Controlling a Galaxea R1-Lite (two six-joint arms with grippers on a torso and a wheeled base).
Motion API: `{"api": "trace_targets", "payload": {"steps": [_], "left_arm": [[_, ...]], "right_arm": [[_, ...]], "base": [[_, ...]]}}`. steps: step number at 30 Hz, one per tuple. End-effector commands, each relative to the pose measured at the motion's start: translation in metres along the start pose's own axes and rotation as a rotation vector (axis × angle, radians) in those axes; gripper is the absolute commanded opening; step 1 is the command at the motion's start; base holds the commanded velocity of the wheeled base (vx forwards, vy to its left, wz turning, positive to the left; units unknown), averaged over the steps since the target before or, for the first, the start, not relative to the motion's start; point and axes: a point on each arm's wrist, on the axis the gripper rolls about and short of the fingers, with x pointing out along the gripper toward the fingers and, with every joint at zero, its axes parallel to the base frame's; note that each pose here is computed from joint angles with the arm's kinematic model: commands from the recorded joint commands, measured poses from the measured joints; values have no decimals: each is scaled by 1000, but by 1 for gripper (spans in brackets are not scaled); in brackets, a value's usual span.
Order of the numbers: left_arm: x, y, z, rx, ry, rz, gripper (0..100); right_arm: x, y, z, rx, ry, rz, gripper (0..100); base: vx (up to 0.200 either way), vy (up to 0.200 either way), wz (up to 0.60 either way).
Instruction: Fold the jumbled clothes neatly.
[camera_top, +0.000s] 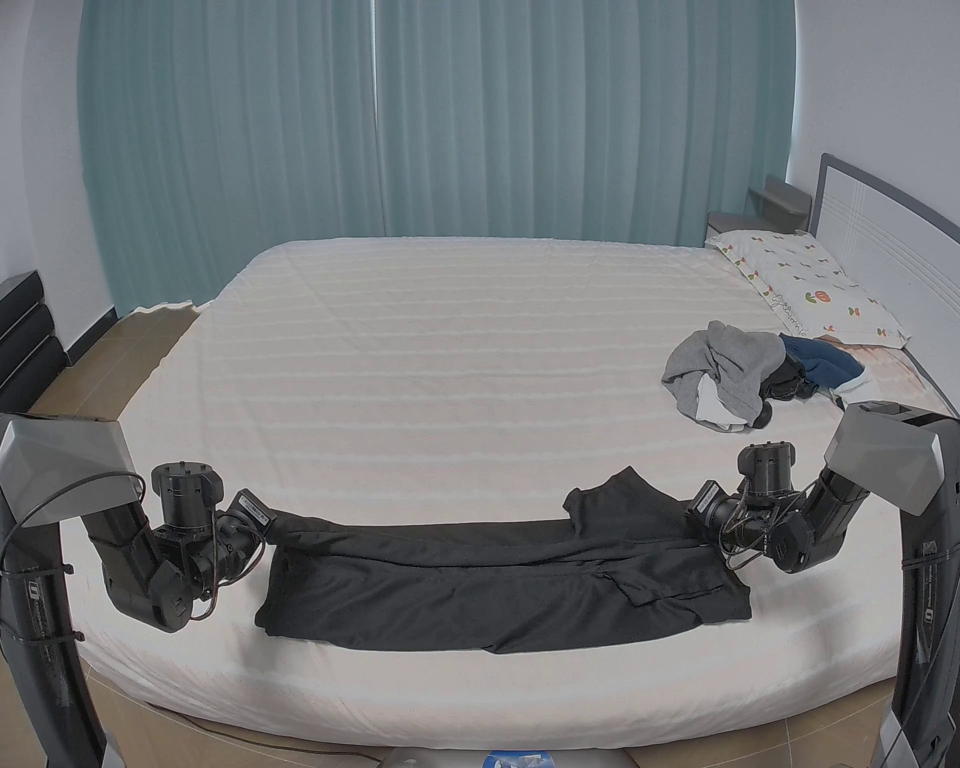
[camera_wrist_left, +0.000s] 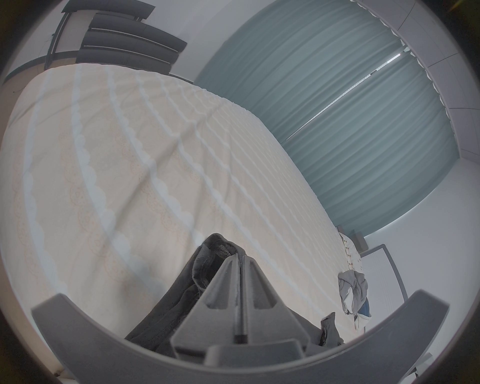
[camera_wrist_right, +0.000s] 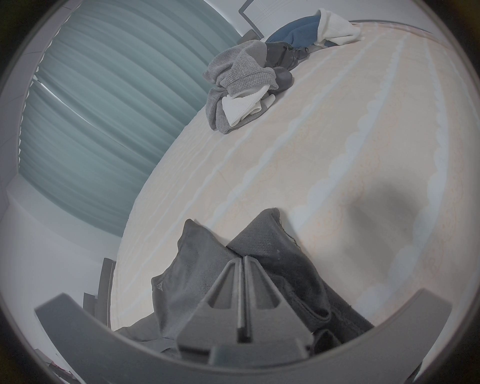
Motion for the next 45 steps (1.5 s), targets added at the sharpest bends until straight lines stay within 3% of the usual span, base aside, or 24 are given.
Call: {"api": "trace_targets", "payload": {"steps": [1, 16, 17, 37, 38, 45], "left_arm": [[0, -1, 0, 0, -8, 2, 0], [1, -1, 2, -1, -21, 6, 0], [1, -1, 1, -1, -19, 6, 0], [2, 0, 1, -3, -18, 8, 0], [3, 0, 1, -1, -19, 6, 0], [3, 0, 3, -5, -24, 6, 0]], "right_arm": [[1, 0, 2, 2, -6, 1, 0], [-3, 2, 8, 9, -29, 16, 0], [-3, 0, 9, 11, -30, 11, 100], [3, -5, 9, 14, 37, 50, 100], [3, -5, 9, 11, 37, 50, 0], [-1, -3, 16, 16, 10, 59, 0]], "base": [[0, 0, 0], [0, 0, 0], [0, 0, 0], [0, 0, 0], [0, 0, 0], [0, 0, 0]]}}
